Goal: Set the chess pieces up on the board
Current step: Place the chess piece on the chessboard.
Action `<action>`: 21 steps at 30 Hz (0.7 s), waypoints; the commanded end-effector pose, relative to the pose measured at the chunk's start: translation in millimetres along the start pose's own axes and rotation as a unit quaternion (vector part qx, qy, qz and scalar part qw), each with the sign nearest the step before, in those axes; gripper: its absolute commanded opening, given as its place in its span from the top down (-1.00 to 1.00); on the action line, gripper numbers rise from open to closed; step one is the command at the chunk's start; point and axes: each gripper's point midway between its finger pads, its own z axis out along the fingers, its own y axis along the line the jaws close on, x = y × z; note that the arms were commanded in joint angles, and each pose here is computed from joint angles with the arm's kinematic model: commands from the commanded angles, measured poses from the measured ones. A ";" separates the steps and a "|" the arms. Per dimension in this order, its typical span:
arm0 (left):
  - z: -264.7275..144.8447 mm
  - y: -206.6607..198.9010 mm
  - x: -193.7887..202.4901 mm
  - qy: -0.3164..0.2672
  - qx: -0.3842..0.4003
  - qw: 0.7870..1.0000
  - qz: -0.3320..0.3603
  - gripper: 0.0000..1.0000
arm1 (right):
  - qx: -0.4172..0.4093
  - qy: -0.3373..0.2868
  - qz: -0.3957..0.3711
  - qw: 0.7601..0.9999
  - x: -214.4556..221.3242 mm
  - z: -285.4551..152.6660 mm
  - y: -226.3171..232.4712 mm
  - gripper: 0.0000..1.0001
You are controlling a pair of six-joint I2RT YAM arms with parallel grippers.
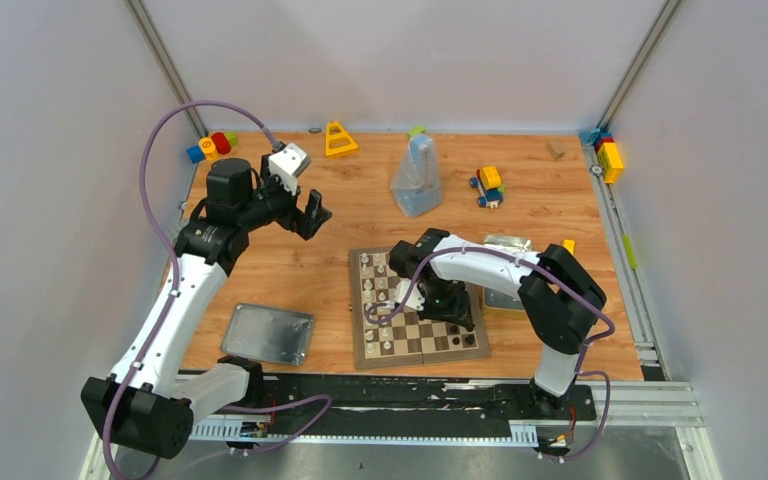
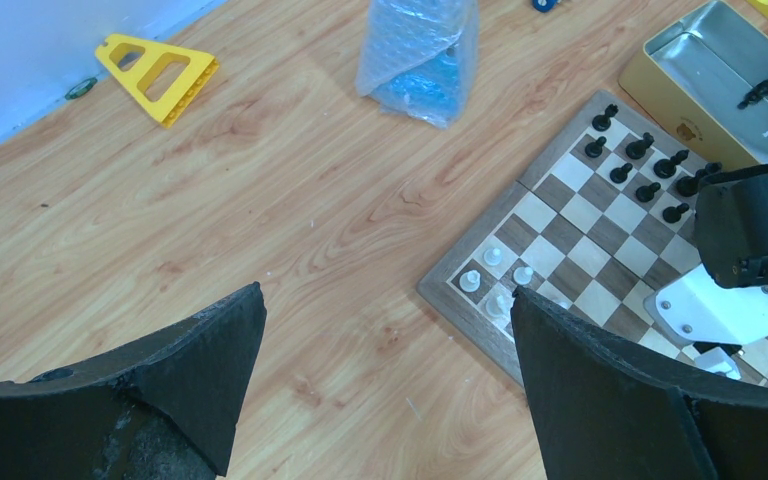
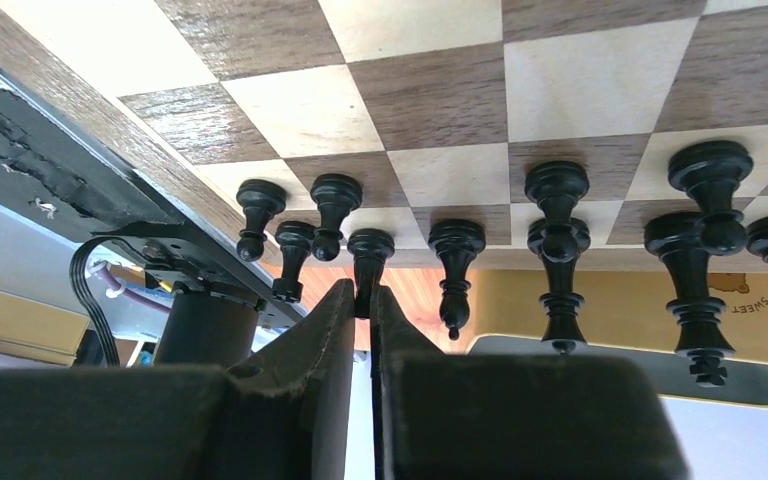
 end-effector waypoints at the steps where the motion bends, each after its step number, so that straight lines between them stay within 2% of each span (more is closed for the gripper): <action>1: -7.3 1.1 -14.9 -0.025 -0.003 0.999 0.020 -1.00 | 0.004 -0.021 0.003 1.000 -11.8 -10.5 -0.4 0.89; 21: -7.6 1.2 -14.7 -0.024 -0.003 0.999 0.022 -1.00 | 0.005 -0.016 -0.002 1.000 -12.2 -4.8 -0.7 0.83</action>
